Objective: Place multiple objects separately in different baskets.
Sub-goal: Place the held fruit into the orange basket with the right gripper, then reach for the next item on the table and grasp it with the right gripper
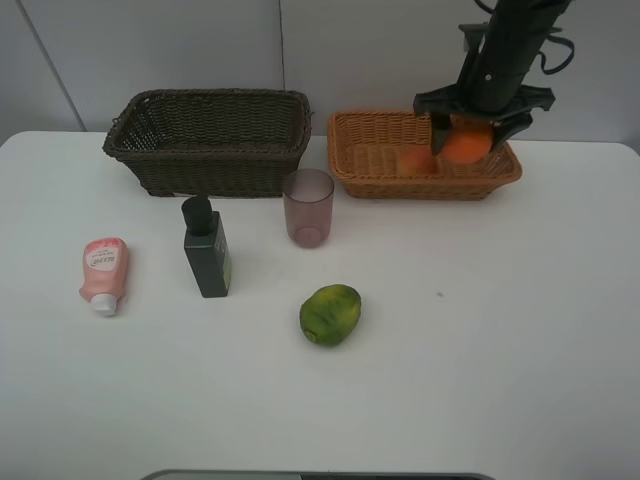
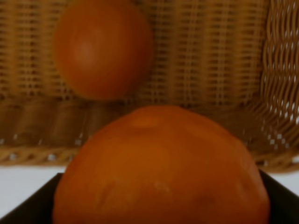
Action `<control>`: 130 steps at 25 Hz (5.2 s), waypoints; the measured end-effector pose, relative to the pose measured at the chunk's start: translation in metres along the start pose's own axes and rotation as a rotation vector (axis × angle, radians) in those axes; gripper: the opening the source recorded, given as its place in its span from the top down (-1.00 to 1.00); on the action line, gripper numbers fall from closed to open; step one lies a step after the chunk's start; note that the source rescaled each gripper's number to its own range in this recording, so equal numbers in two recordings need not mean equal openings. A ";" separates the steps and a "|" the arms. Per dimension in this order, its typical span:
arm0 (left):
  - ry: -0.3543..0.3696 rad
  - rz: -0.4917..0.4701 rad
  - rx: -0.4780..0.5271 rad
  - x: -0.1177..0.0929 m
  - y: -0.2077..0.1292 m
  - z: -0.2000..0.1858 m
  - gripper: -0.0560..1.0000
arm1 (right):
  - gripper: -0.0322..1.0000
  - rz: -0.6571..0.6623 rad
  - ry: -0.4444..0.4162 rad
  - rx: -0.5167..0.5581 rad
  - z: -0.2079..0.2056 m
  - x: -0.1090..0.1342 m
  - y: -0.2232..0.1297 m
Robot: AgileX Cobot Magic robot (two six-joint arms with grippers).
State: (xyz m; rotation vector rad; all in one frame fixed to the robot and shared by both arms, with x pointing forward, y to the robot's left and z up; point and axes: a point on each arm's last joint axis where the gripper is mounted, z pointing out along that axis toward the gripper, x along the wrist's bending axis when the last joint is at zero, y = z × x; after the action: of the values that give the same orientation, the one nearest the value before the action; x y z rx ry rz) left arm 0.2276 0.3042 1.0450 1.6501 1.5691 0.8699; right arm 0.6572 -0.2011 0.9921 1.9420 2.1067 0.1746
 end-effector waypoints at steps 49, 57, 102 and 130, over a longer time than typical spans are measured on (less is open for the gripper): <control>0.000 0.000 0.000 0.000 0.000 0.000 -1.00 | -0.70 -0.047 0.007 -0.114 -0.005 0.012 0.015; 0.000 0.000 0.000 0.000 0.000 0.000 -1.00 | -0.70 -0.131 0.072 0.034 -0.024 0.067 -0.014; 0.000 0.000 0.000 0.000 0.000 0.000 -1.00 | -0.70 0.114 0.194 0.161 -0.001 0.158 -0.148; 0.000 0.000 0.000 0.000 0.000 0.000 -1.00 | -0.68 0.255 0.143 0.260 0.050 0.178 -0.164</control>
State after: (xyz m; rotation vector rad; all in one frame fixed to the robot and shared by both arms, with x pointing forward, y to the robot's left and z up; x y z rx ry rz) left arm 0.2276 0.3042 1.0450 1.6501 1.5691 0.8699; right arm 0.5023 -0.0448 0.8794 2.4170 2.0459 0.0956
